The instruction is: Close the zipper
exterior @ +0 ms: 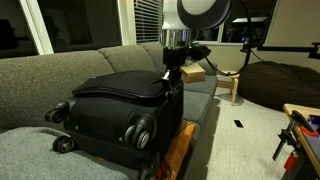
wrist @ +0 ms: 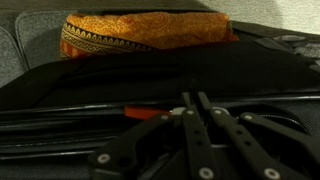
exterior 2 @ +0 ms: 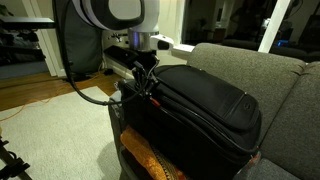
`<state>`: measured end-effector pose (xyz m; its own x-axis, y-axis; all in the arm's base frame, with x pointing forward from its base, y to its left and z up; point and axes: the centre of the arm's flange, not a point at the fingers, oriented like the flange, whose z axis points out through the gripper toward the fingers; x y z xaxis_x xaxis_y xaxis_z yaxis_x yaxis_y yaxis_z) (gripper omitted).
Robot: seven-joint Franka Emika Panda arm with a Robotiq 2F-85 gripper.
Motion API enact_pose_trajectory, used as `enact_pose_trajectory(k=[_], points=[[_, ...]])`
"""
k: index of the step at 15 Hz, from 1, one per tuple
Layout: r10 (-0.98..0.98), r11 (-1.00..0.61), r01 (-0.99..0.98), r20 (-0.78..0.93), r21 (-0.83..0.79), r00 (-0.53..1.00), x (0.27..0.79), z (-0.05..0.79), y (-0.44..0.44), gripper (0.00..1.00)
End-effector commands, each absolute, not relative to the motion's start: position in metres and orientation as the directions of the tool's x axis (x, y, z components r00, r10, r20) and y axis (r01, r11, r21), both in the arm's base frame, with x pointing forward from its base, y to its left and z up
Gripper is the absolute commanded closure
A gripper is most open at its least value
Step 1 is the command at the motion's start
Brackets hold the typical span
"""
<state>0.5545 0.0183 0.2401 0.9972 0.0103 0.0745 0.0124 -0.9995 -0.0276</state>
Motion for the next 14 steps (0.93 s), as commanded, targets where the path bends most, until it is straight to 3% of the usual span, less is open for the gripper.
enact_pose_trajectory(k=[1, 14], points=[[-0.006, -1.000, -0.006, 0.062, 0.006, 0.998, 0.564, 0.238, -0.011, 0.96], [-0.143, -0.987, -0.142, -0.006, 0.074, 0.990, 0.605, 0.237, -0.104, 0.95]])
